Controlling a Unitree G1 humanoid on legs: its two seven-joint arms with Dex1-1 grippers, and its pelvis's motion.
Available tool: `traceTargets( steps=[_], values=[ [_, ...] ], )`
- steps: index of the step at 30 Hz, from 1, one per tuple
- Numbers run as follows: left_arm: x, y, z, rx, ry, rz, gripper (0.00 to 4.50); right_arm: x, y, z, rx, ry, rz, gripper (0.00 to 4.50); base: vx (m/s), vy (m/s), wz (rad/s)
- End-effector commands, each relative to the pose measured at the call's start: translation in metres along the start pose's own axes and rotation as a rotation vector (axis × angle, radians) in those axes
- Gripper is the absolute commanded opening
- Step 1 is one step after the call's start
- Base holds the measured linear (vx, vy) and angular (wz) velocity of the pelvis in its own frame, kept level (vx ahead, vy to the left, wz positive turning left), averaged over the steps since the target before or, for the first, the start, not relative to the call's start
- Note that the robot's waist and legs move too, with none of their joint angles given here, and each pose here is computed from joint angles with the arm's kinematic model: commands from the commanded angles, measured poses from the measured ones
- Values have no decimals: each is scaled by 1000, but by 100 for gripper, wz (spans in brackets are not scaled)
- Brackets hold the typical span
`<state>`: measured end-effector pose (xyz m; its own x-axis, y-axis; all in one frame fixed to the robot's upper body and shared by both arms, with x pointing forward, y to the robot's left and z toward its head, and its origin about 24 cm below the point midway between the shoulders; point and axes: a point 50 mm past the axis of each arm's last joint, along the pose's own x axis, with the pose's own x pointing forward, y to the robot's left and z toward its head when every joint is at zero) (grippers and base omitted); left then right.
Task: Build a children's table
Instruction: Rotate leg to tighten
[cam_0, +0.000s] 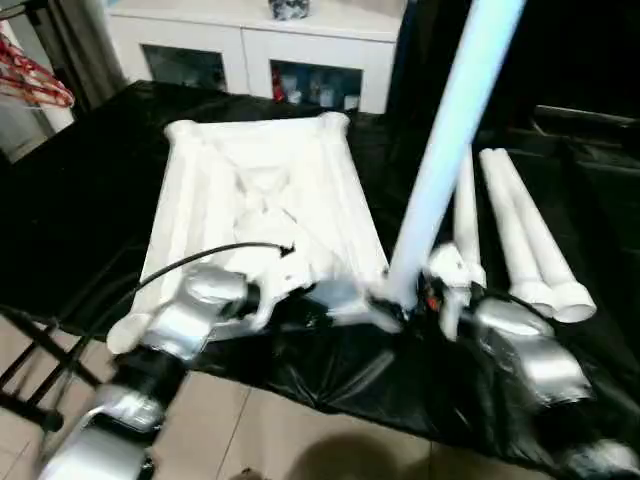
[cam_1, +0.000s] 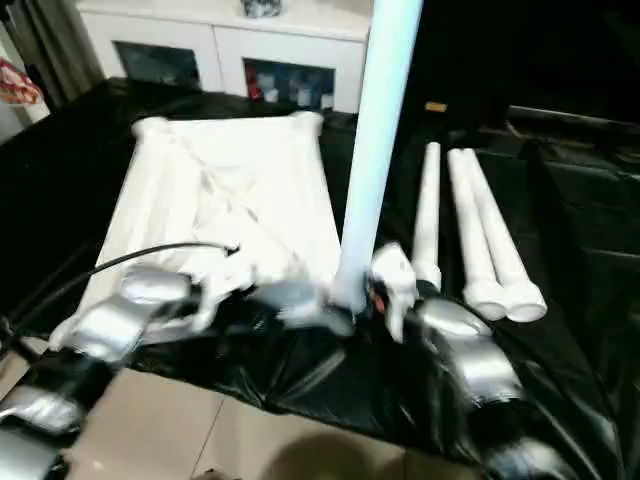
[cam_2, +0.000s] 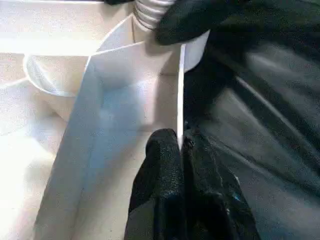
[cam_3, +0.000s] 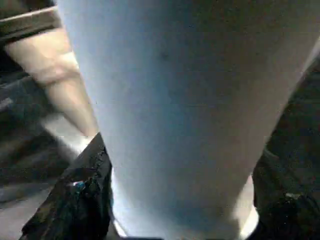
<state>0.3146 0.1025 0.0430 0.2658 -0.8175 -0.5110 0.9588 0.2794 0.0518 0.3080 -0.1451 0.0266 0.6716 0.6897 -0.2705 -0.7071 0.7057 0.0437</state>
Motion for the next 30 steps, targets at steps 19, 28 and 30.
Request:
traceTargets(
  steps=[19,28,30],
  values=[
    [32,-7,27,-38,-96,77,0,38,11,-2,65,1,-107,396,-3,0,0],
    [9,-12,14,17,-68,-128,0,-5,1,-3,-39,38,223,396,0,0,0],
    [3,-14,9,9,-60,-183,0,-15,2,-7,-65,83,314,396,0,0,0]
  ],
)
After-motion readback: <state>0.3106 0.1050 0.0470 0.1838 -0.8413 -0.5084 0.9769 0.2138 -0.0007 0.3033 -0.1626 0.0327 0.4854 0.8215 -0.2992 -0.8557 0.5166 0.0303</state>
